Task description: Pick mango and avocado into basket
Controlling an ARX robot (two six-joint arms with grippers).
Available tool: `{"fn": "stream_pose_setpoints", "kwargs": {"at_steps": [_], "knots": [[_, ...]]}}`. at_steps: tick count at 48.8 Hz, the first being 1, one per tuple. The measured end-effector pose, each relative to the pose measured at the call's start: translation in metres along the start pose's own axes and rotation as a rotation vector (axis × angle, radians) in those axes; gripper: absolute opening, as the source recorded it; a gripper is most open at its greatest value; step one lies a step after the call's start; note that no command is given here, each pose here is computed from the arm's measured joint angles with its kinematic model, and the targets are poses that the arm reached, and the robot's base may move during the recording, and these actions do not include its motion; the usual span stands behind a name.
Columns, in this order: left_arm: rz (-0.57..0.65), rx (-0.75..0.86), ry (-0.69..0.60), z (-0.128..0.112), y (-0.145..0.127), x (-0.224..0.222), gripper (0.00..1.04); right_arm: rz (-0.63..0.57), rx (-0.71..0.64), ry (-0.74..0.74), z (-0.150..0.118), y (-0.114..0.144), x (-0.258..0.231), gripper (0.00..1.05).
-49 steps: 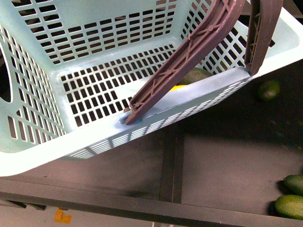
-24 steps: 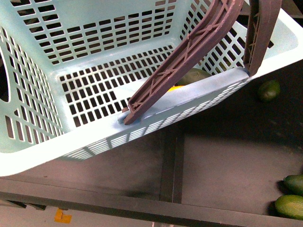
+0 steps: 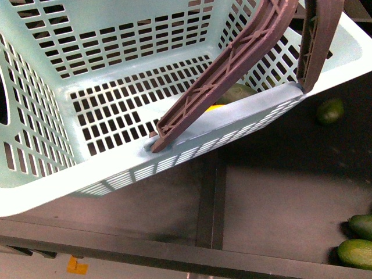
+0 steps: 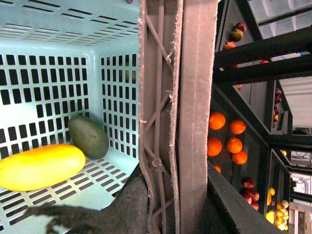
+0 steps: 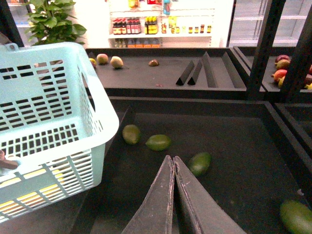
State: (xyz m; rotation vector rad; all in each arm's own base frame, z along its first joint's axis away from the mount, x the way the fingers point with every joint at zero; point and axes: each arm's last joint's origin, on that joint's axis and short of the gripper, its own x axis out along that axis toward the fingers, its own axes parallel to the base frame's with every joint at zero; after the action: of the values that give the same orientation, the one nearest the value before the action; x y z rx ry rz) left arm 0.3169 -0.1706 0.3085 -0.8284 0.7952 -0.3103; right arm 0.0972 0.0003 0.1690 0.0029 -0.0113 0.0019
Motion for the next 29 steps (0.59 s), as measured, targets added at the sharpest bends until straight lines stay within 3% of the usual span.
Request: {"fn": "stream_pose_setpoints", "kwargs": {"at_steps": [4, 8, 17, 27, 29], "knots": [[0.000, -0.001, 0.000, 0.0001, 0.0001, 0.0000, 0.20, 0.000, 0.000, -0.001, 0.0000, 0.0000, -0.0001, 0.07], [-0.001, -0.001, 0.002, -0.0001, 0.0000, 0.0000, 0.20, 0.000, 0.000, -0.002, 0.0001, 0.0000, -0.0002, 0.21], [-0.001, 0.000, 0.002, 0.0000, 0.0000, 0.0000, 0.20, 0.000, 0.000, -0.001, 0.0001, 0.0000, -0.0002, 0.63], [-0.001, 0.000, 0.002, 0.0000, 0.0000, 0.0000, 0.20, 0.000, 0.000, -0.001, 0.0001, 0.0000, -0.0002, 0.95], [0.007, -0.006, -0.012, 0.0001, -0.0001, 0.0001, 0.20, 0.000, 0.000, -0.001, 0.0000, 0.0000, -0.0001, 0.97]]}}
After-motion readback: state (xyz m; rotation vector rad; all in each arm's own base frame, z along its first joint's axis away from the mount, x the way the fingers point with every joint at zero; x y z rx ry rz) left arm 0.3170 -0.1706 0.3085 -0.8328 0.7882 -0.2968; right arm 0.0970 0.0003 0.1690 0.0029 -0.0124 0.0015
